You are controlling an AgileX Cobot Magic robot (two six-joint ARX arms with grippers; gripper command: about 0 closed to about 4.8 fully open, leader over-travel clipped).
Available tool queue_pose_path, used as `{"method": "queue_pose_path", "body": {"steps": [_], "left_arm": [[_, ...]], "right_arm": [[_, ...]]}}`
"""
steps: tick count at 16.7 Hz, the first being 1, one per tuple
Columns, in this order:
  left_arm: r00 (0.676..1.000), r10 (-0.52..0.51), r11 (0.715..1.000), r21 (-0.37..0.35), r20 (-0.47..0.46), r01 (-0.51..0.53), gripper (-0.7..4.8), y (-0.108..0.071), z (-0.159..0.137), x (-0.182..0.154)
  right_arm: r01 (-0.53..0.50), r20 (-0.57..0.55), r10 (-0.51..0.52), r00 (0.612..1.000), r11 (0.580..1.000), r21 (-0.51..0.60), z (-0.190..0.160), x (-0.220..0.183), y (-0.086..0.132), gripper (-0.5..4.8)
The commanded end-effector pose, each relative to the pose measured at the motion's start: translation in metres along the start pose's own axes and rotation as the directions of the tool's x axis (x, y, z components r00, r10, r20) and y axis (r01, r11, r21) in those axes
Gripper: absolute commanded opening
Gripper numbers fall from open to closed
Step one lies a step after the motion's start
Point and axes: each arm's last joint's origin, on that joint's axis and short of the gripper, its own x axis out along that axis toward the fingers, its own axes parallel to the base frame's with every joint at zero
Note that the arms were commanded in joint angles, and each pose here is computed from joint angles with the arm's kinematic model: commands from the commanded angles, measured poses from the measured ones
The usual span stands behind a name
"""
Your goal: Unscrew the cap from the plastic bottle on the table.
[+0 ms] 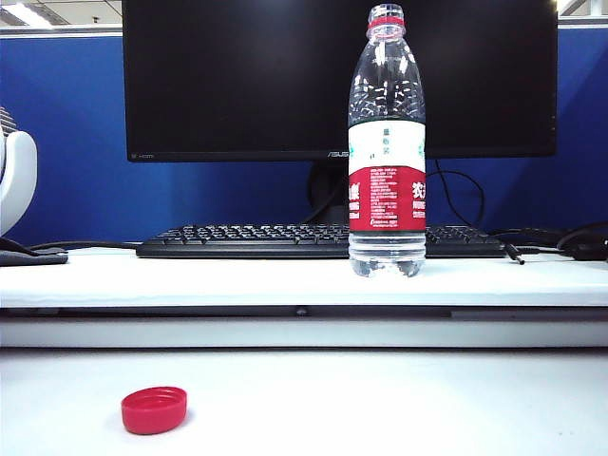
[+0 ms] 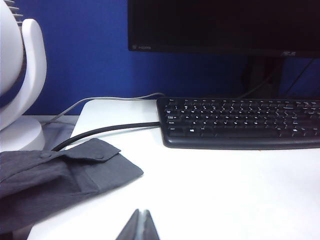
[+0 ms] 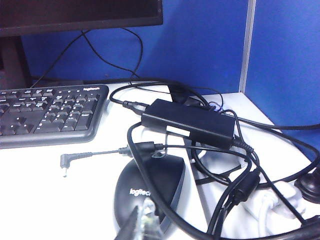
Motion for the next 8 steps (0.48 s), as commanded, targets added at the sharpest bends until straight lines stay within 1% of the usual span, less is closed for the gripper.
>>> {"method": "queue_pose_path", "body": {"steps": [1, 8], "left_arm": [[1.000, -0.003, 1.000, -0.002, 0.015, 0.003, -0.04, -0.0001, 0.0016, -0.0002], [1.000, -0.003, 1.000, -0.002, 0.015, 0.003, -0.04, -0.0001, 0.0016, -0.0002]], "right_arm": [[-0.001, 0.015, 0.002, 1.000, 1.000, -0.026, -0.0004, 0.0004, 0.0000, -0.01], [-0.001, 0.015, 0.002, 1.000, 1.000, -0.025, -0.0005, 0.0004, 0.0000, -0.01]]}}
